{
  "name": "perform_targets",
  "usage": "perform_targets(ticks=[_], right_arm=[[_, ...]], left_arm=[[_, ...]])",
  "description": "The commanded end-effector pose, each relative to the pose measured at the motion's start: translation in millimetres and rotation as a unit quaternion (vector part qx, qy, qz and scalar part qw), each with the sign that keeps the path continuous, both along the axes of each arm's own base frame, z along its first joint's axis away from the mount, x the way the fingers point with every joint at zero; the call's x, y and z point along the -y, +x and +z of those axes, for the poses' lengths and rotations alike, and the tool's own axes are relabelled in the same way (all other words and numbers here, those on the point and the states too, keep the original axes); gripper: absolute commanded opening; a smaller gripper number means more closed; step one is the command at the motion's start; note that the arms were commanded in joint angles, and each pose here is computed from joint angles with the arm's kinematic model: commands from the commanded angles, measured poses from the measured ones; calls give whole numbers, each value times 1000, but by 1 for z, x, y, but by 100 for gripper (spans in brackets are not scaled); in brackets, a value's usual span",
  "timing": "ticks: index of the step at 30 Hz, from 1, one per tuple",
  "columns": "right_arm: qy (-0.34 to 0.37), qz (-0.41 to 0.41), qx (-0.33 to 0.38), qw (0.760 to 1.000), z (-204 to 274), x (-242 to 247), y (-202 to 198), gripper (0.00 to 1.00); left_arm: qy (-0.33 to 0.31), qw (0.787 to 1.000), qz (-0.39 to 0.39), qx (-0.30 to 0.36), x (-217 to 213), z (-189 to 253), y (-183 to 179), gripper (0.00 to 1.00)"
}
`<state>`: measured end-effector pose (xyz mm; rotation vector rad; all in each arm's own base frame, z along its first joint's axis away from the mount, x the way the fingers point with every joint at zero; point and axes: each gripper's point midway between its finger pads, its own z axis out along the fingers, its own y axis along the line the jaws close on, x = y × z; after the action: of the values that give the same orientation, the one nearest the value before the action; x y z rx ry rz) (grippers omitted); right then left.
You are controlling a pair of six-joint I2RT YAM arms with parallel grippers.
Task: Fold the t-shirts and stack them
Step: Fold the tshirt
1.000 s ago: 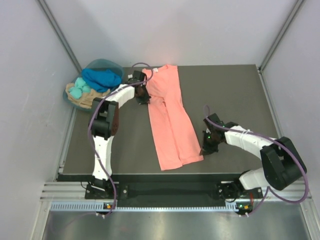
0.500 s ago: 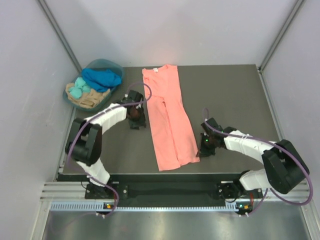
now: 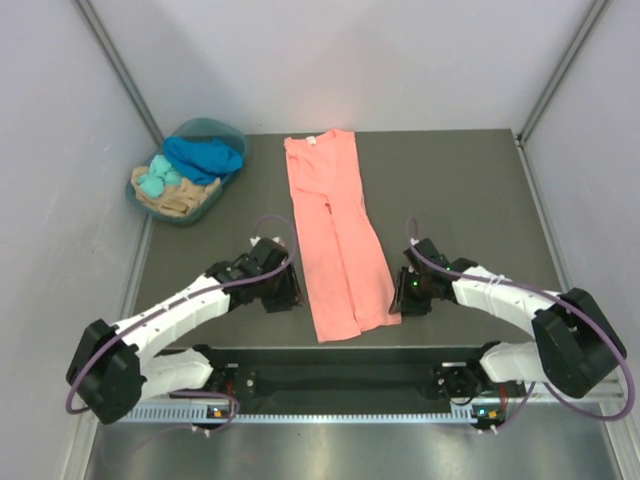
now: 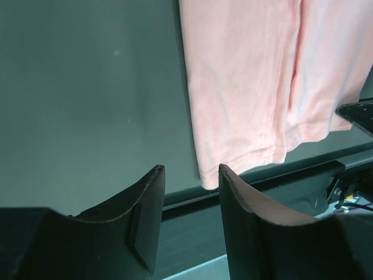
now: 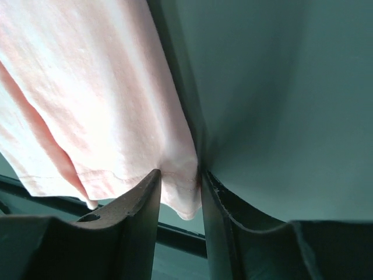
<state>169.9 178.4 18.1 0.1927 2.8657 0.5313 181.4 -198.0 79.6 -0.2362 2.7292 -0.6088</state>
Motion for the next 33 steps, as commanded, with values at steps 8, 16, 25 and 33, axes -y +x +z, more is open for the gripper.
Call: perform_targets(ticks=[8, 16, 25, 33], right_arm=[[-50, 7, -4, 999, -10, 26, -21, 29], [-46, 15, 9, 999, -2, 26, -19, 24], [-36, 31, 6, 999, -7, 23, -23, 16], [-20, 33, 11, 999, 2, 16, -27, 0]], left_arm=[[-41, 998, 22, -52, 32, -32, -44, 47], [-12, 998, 5, -68, 47, -49, -56, 43], [8, 997, 5, -71, 52, -61, -56, 37], [15, 998, 4, -69, 51, -58, -55, 5]])
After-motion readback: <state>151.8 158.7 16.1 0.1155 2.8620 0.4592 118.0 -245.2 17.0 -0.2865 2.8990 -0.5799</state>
